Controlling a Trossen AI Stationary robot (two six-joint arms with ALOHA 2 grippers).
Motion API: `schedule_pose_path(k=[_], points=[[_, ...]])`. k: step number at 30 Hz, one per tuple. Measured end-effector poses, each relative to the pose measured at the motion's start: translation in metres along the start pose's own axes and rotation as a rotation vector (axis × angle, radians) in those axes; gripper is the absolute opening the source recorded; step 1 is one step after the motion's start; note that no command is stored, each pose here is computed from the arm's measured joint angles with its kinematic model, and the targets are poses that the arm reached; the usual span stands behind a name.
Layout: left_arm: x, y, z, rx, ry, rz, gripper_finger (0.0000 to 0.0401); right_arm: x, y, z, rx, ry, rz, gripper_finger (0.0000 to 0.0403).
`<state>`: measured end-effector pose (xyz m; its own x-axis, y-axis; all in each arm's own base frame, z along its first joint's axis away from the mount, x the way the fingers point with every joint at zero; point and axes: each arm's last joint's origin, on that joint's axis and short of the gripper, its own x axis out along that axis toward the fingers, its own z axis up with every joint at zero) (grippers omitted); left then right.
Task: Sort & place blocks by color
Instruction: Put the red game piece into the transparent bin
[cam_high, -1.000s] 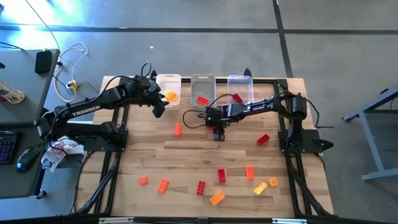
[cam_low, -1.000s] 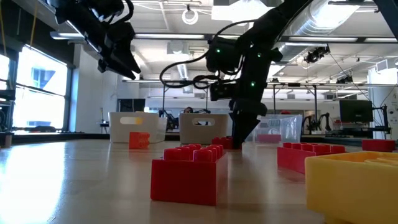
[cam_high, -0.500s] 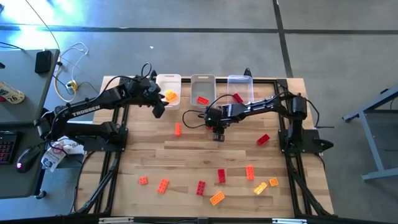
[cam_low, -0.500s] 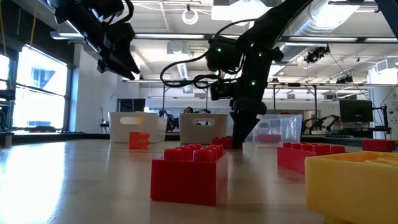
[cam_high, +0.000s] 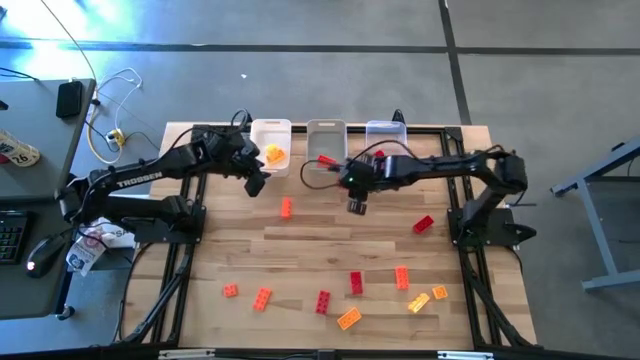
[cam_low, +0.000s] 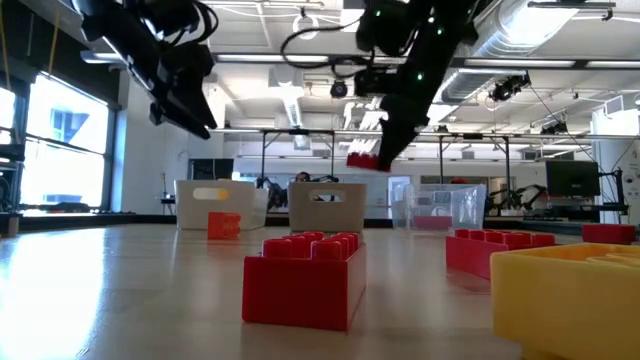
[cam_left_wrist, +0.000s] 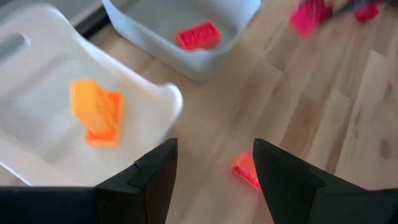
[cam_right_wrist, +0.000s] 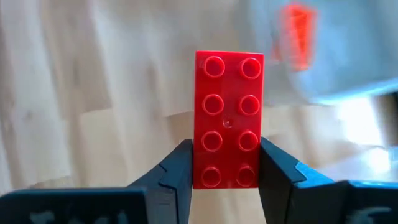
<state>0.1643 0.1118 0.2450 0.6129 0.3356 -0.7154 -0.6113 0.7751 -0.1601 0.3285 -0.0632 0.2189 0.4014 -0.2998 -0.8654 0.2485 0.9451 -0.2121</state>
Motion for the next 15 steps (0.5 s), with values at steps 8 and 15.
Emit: schedule_pose_path(k=[8, 15], points=[[0.01, -0.014, -0.02, -0.059, 0.076, -0.046, 0.0197, -0.041, -0.038, -0.003, 0.173, -0.083, -0.247, 0.0111], [0.013, -0.033, -0.032, -0.059, 0.117, -0.109, 0.0197, -0.043, -0.074, -0.014, 0.398, -0.049, -0.402, 0.0111]])
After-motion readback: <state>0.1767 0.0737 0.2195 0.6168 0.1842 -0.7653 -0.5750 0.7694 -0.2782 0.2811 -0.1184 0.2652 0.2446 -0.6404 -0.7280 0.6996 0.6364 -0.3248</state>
